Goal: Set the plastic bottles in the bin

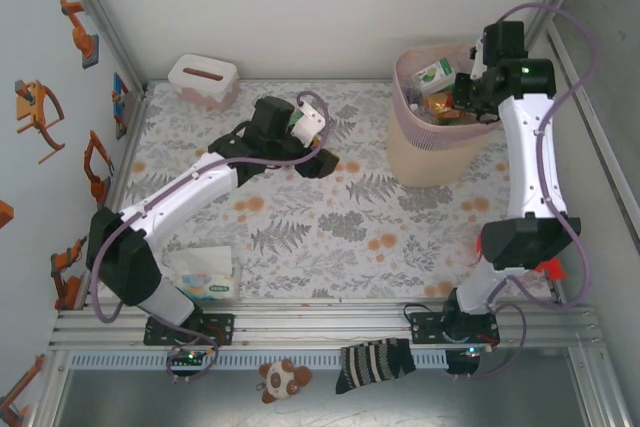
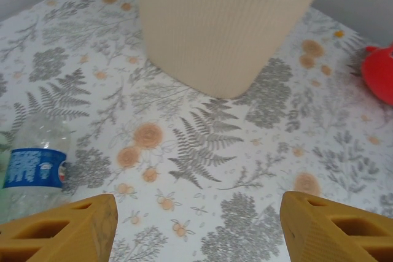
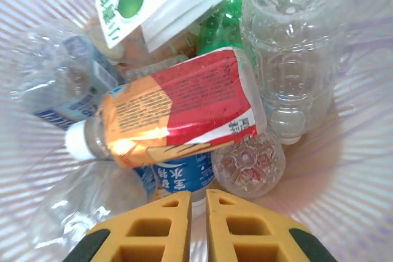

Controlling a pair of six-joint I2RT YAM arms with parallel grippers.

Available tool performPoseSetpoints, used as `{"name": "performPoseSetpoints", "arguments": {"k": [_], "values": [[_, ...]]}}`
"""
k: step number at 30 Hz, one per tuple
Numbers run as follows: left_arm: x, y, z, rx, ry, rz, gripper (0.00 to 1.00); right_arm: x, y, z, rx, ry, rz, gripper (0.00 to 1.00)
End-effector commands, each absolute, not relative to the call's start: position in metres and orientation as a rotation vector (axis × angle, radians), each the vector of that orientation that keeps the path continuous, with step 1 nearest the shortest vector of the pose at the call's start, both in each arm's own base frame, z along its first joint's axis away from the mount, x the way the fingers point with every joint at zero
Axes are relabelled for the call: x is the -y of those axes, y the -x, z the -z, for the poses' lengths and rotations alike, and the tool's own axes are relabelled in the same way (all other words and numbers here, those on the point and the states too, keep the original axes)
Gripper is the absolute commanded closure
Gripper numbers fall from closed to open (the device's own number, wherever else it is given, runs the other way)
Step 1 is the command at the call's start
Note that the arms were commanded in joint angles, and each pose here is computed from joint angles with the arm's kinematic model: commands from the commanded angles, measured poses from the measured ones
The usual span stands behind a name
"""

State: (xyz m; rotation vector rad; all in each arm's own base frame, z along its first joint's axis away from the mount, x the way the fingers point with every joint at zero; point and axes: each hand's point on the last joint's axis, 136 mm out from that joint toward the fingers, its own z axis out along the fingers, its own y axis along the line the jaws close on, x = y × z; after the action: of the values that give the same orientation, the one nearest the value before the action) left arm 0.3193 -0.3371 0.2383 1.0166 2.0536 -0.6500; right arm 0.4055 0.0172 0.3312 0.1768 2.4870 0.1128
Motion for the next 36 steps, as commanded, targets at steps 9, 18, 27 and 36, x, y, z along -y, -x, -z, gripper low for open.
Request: {"name": "performPoseSetpoints", "arguments": {"k": [9,18,27,36], "values": [[0.298,-0.389,-0.173,-2.378,-0.902,0.341,0.31,-0.020,-0.373,-0.393,-2.285,-0.174,-0.163,0.86],[0.275,-0.415,-0.118,-2.549,-0.964,0.146,0.32,-0.023,-0.365,-0.389,-2.289,-0.171,-0.189,0.86],[0.244,-0.415,-0.081,-2.637,-0.935,0.098,0.37,-0.026,-0.363,-0.391,-2.282,-0.168,-0.213,0.86],[0.243,-0.418,-0.055,-2.676,-0.956,0.112,0.42,-0.028,-0.362,-0.392,-2.278,-0.168,-0.226,0.86]]}}
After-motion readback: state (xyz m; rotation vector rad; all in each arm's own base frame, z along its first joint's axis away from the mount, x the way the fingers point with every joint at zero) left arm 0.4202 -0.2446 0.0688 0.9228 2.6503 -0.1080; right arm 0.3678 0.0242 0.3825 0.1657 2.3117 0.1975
